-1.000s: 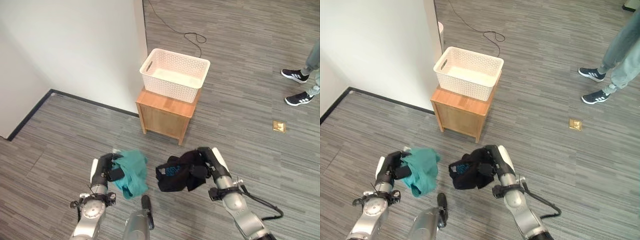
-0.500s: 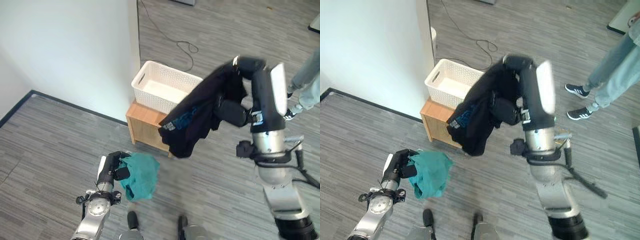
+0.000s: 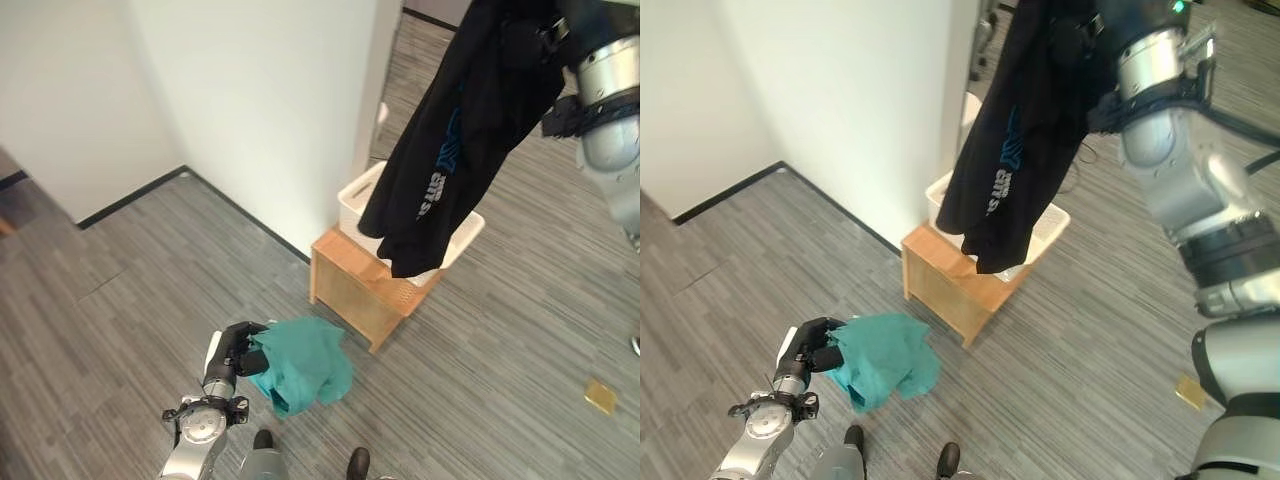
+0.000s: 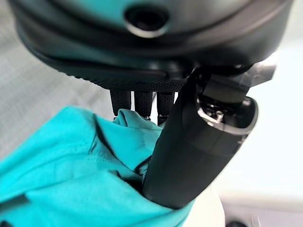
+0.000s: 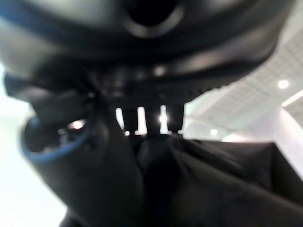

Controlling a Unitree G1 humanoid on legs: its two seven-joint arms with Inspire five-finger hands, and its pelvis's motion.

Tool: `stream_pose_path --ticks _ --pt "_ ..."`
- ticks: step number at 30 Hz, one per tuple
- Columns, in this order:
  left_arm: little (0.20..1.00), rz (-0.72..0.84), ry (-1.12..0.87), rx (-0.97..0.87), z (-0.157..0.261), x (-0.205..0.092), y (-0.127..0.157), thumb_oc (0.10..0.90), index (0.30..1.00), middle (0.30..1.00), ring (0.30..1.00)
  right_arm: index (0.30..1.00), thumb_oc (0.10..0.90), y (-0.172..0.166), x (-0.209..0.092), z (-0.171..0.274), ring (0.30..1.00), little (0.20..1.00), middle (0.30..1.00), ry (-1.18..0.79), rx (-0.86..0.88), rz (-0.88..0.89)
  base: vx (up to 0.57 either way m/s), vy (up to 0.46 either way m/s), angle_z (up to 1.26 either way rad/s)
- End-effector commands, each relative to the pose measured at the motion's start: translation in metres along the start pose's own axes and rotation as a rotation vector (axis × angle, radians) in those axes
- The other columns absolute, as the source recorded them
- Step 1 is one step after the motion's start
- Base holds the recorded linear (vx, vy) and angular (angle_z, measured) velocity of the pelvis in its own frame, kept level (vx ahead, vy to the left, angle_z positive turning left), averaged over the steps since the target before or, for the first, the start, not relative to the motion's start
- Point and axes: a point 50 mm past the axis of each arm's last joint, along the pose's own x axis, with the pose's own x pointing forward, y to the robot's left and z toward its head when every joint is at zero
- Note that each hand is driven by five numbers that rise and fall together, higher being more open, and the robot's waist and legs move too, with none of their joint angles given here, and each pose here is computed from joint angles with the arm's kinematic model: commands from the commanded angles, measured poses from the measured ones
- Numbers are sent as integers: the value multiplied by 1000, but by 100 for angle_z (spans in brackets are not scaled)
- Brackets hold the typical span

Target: Pick up bed clothes into laundry basket.

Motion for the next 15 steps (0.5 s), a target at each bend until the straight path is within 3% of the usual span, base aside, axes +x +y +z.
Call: stream_pose_path --ticks 1,9,15 --pt "300 -14 -168 7 26 -3 13 400 300 300 300 300 400 -60 22 5 300 300 300 -13 -10 -238 240 82 1" --pt "300 -70 -101 25 11 -8 6 400 300 300 300 300 400 -71 16 -37 300 300 300 167 -162 -251 209 86 1" --pt "300 -104 -84 72 11 -4 6 400 300 300 300 300 400 -68 13 -49 300 300 300 240 -156 -261 174 104 -8"
